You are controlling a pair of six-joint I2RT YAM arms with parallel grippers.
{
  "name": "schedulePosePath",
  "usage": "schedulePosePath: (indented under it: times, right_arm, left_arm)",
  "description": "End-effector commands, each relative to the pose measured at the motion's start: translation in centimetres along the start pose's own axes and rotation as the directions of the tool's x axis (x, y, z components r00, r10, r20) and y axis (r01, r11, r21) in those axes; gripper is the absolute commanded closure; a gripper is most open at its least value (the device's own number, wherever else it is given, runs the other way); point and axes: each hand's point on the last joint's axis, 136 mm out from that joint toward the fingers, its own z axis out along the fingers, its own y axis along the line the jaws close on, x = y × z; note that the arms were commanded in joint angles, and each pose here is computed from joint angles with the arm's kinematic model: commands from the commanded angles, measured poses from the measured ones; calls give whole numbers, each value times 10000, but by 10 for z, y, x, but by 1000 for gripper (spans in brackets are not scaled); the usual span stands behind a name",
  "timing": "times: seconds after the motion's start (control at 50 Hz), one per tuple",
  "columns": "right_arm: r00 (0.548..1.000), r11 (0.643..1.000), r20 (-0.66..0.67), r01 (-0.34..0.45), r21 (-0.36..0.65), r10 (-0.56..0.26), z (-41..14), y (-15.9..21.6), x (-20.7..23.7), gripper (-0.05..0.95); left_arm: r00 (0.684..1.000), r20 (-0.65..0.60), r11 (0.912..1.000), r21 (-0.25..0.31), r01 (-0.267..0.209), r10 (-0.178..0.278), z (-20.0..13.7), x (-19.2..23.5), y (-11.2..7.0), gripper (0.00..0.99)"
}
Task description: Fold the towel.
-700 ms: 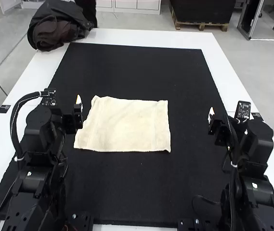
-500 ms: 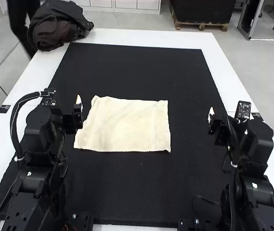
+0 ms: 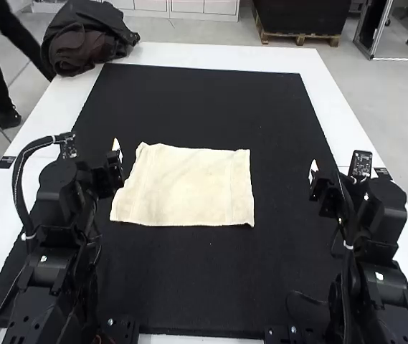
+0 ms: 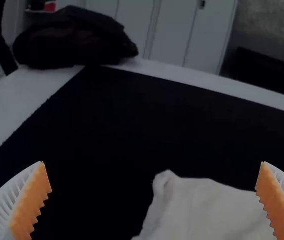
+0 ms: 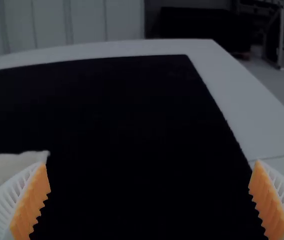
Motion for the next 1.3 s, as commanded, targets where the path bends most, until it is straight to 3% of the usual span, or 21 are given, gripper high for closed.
schedulePosePath:
  times: [0.0, 0.04, 0.2, 0.24, 0.3, 0.38, 0.42, 0.48, 0.56, 0.58, 0.62, 0.68, 0.7, 0.74, 0.82, 0.9, 0.98, 1.1, 1.2, 1.28]
  right_arm:
    - [9989, 9981, -55, 471, -397, -474, 0, 7, 4, -21]
    - [9983, 9974, -64, 578, -429, -581, 0, 8, 4, -21]
    - [9987, 9977, -66, 504, -459, -508, 0, 9, 4, -21]
    - [9989, 9980, -70, 456, -428, -459, 0, 8, 4, -21]
    - [9991, 9983, -88, 408, -413, -412, 0, 8, 4, -21]
    - [9992, 9985, -74, 378, -397, -381, 0, 7, 4, -21]
    - [9993, 9985, -44, 366, -396, -368, 0, 7, 3, -21]
    - [9996, 9988, 75, 287, -391, -284, 0, 7, 0, -21]
    - [9994, 9994, 340, 53, -330, -42, 0, 6, -6, -21]
    - [9991, 9997, 416, 57, -253, -47, 0, 5, -8, -21]
    - [9988, 9998, 492, 60, -176, -51, 0, 3, -10, -21]
    - [9975, 10000, 705, 5, -10, -4, -1, 0, -15, -21]
    - [9972, 10000, 751, 1, 82, -7, -1, -2, -17, -21]
    - [9962, 9997, 872, 41, 240, -62, -1, -4, -20, -21]
    - [9928, 9992, 1189, 88, 400, -135, -2, -8, -27, -20]
    - [9916, 9988, 1277, 132, 469, -191, -2, -9, -29, -18]
    - [9906, 9987, 1352, 134, 485, -198, -2, -9, -31, -16]
    - [9868, 9976, 1607, 113, 687, -222, -3, -13, -37, -15]
    - [9825, 9957, 1843, 92, 919, -261, -4, -17, -43, -15]
    - [9799, 9942, 1975, 65, 1071, -277, -4, -20, -47, -15]
  left_arm:
    - [9569, -1316, 9657, -557, 2535, -2588, -3, 36, 6, 30]
    - [9345, -1516, 9463, -798, 3132, -3220, -4, 43, 8, 30]
    - [9328, -1447, 9437, -769, 3219, -3300, -4, 41, 7, 30]
    - [9283, -1401, 9386, -733, 3372, -3444, -4, 40, 6, 30]
    - [9152, -1252, 9235, -722, 3768, -3831, -3, 37, 6, 30]
    - [9172, -797, 9205, -451, 3880, -3905, -2, 23, 4, 31]
    - [9264, -422, 9273, -162, 3739, -3743, -1, 12, 1, 39]
    - [9448, 378, 9453, 349, 3243, -3255, -1, -11, -4, 66]
    - [9696, 1452, 9801, 546, 1908, -1969, -4, -36, -6, 85]
    - [9695, 1655, 9831, 600, 1729, -1806, -4, -42, -7, 84]
    - [9616, 2016, 9820, 707, 1751, -1860, -6, -51, -8, 44]
    - [9220, 2684, 9599, 1059, 2597, -2791, -11, -69, -8, 33]
    - [9173, 2732, 9569, 1037, 2712, -2896, -11, -70, -6, 33]
    - [9185, 2926, 9640, 727, 2558, -2658, -12, -72, -1, 33]
    - [9208, 3462, 9836, 481, 1740, -1798, -16, -84, 0, 34]
    - [9142, 3833, 9906, 172, 1356, -1318, -19, -92, 2, 38]
    - [9159, 3997, 9991, -43, 418, -366, -21, -97, -1, 36]
    - [9234, 3831, 9995, -119, 292, -224, -19, -92, 0, 36]
    - [9170, 3982, 9992, -387, -75, 224, -21, -96, 2, 34]
    - [8775, 4636, 9920, -822, -956, 1230, -29, -114, 1, 34]
